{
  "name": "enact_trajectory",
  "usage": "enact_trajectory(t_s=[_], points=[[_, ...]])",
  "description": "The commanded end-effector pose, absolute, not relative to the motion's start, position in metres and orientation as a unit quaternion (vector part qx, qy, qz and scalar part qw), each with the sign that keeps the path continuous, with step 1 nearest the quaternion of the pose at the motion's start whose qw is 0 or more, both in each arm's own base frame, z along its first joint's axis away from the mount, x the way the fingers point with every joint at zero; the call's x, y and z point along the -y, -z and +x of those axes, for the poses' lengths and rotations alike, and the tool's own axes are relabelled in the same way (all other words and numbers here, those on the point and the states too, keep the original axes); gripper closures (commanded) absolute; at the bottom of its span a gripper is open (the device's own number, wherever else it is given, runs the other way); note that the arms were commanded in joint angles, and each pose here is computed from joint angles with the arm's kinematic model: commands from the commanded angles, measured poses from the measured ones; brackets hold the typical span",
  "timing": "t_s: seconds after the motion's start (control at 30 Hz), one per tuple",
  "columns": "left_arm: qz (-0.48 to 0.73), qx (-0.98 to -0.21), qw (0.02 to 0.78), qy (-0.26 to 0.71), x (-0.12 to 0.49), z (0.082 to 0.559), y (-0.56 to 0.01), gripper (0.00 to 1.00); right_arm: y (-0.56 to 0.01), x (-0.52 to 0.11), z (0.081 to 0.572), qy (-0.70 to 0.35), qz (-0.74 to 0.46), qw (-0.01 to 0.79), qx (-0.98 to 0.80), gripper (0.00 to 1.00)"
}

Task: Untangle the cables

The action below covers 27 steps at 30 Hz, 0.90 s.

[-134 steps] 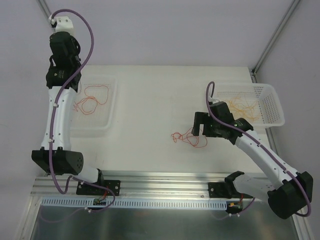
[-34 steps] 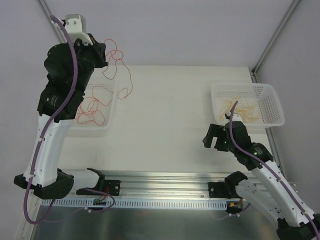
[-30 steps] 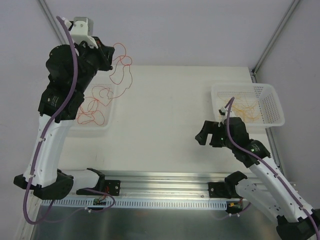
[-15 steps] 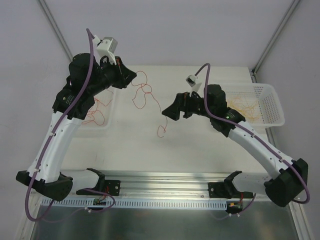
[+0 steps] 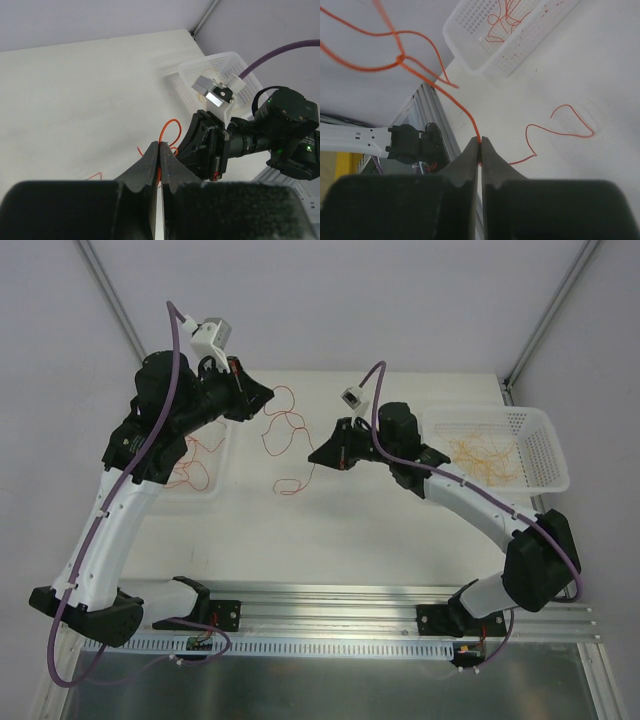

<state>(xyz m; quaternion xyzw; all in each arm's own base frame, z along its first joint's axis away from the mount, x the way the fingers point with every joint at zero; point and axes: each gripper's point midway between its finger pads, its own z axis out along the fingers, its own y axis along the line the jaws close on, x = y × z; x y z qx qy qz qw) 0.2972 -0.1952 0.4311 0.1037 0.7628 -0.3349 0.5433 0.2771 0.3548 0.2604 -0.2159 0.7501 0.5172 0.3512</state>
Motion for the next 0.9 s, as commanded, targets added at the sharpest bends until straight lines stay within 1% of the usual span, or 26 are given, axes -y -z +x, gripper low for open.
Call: enact_trajectory(t_s=[0.0, 0.23, 0.3, 0.33, 0.47, 0.6, 0.63, 0.67, 0.7, 0.73, 0.8, 0.83, 0.87], points=[[0.078, -0.745, 0.587, 0.307, 0.179, 0.301, -0.450, 1.00, -0.278, -0.355, 0.265, -0.538, -0.247, 0.370, -0.716, 0.99], [-0.005, -0.744, 0.637, 0.201, 0.126, 0.325, -0.456, 1.00, -0.216, -0.294, 0.263, -0.465, -0.178, 0.347, -0.795, 0.99], [-0.030, -0.744, 0.646, 0.164, 0.107, 0.331, -0.454, 1.00, -0.210, -0.270, 0.267, -0.436, -0.151, 0.355, -0.813, 0.99], [-0.039, -0.743, 0.650, 0.151, 0.100, 0.331, -0.454, 1.00, -0.198, -0.257, 0.267, -0.409, -0.131, 0.347, -0.834, 0.99], [-0.079, -0.739, 0.661, 0.106, 0.065, 0.334, -0.453, 1.00, -0.190, -0.217, 0.274, -0.354, -0.079, 0.350, -0.864, 0.99], [-0.068, -0.737, 0.666, 0.093, 0.061, 0.337, -0.459, 1.00, -0.208, -0.218, 0.264, -0.363, -0.099, 0.352, -0.857, 0.97], [-0.059, -0.735, 0.667, 0.102, 0.066, 0.340, -0.464, 1.00, -0.217, -0.220, 0.262, -0.370, -0.105, 0.351, -0.854, 0.91], [-0.055, -0.733, 0.669, 0.107, 0.069, 0.341, -0.468, 1.00, -0.222, -0.224, 0.259, -0.374, -0.112, 0.350, -0.852, 0.82], [-0.051, -0.733, 0.670, 0.112, 0.071, 0.343, -0.471, 1.00, -0.227, -0.226, 0.257, -0.377, -0.117, 0.351, -0.849, 0.69], [-0.042, -0.727, 0.674, 0.122, 0.077, 0.346, -0.480, 1.00, -0.235, -0.229, 0.254, -0.383, -0.124, 0.350, -0.846, 0.51], [-0.035, -0.722, 0.678, 0.132, 0.082, 0.350, -0.490, 1.00, -0.241, -0.231, 0.250, -0.384, -0.128, 0.347, -0.846, 0.36], [-0.027, -0.716, 0.683, 0.142, 0.087, 0.352, -0.500, 1.00, -0.244, -0.231, 0.248, -0.384, -0.130, 0.350, -0.845, 0.25], [-0.025, -0.713, 0.685, 0.148, 0.089, 0.354, -0.505, 1.00, -0.250, -0.232, 0.246, -0.386, -0.133, 0.353, -0.842, 0.20]])
